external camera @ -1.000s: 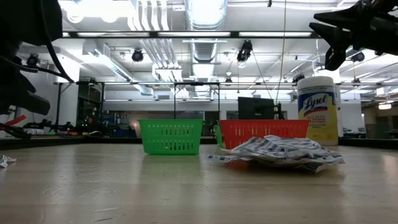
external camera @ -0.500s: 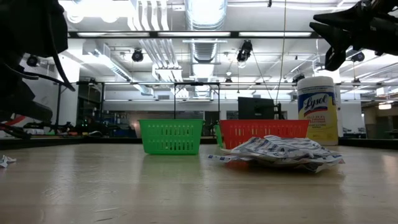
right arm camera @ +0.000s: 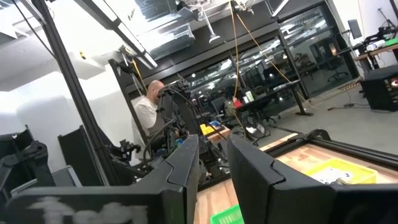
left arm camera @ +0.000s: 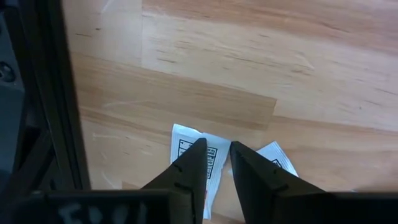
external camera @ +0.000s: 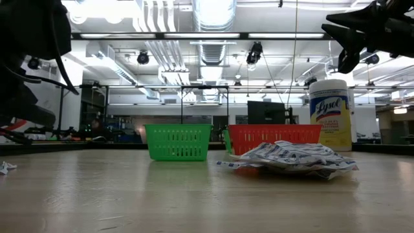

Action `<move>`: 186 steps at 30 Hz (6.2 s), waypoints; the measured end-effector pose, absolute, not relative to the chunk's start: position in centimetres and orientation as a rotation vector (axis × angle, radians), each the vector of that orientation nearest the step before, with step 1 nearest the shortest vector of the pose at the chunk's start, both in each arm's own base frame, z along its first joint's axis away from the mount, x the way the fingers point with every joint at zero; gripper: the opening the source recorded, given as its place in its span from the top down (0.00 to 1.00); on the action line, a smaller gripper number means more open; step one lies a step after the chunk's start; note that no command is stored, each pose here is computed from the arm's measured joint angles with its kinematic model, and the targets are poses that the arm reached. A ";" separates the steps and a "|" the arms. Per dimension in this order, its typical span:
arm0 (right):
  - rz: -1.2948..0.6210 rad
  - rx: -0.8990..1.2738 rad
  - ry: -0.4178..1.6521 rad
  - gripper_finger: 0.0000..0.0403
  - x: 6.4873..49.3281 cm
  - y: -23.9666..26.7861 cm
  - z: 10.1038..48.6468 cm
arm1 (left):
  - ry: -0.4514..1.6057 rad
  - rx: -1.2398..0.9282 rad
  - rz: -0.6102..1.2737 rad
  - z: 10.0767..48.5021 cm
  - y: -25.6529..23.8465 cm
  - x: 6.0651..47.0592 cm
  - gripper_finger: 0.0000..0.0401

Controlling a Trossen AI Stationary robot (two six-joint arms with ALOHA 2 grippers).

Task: Pick & Place First Aid Supplies
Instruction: Put the orange ointment pack into the bottom green bin

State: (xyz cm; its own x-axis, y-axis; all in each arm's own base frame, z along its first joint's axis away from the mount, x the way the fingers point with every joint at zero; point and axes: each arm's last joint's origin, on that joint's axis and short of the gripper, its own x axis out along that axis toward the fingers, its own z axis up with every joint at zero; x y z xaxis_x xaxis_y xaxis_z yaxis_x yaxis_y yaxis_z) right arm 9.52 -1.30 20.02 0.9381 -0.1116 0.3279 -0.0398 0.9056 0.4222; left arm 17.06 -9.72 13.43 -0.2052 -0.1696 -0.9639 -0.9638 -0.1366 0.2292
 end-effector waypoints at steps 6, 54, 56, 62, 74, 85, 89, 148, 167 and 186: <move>-0.038 0.438 -0.354 0.81 9.5 -1.3 20.0 | 1.404 -1.324 1.416 13.4 -9.7 17.1 0.85; -0.065 0.435 -0.361 0.80 9.5 -1.4 20.0 | 1.453 -1.214 1.325 14.8 -9.4 16.7 0.91; -0.064 0.435 -0.361 0.80 9.5 -1.4 20.0 | 1.457 -1.218 1.320 14.9 -9.5 16.7 0.89; -0.063 0.440 -0.361 0.83 9.5 -1.4 20.0 | 1.505 -1.237 1.246 15.8 -9.9 17.0 0.86; -0.062 0.443 -0.362 0.80 9.5 -1.4 20.0 | 1.589 -1.164 1.222 16.0 -10.9 16.1 0.83; -0.062 0.442 -0.361 0.83 9.5 -1.4 20.0 | 1.510 -1.141 1.249 15.7 -11.0 15.9 0.66; -0.062 0.442 -0.362 0.83 9.5 -1.4 20.0 | 1.514 -1.169 1.274 15.7 -11.1 15.8 0.60; -0.060 0.450 -0.369 0.80 9.5 -1.4 20.1 | 1.412 -1.292 1.253 11.9 -9.9 14.0 0.83; -0.061 0.450 -0.369 0.82 9.5 -1.4 20.1 | 1.392 -1.257 1.288 13.0 -9.8 14.1 0.95; -0.061 0.443 -0.368 0.82 9.5 -1.4 20.1 | 1.255 -1.184 1.289 15.2 -9.9 15.1 1.00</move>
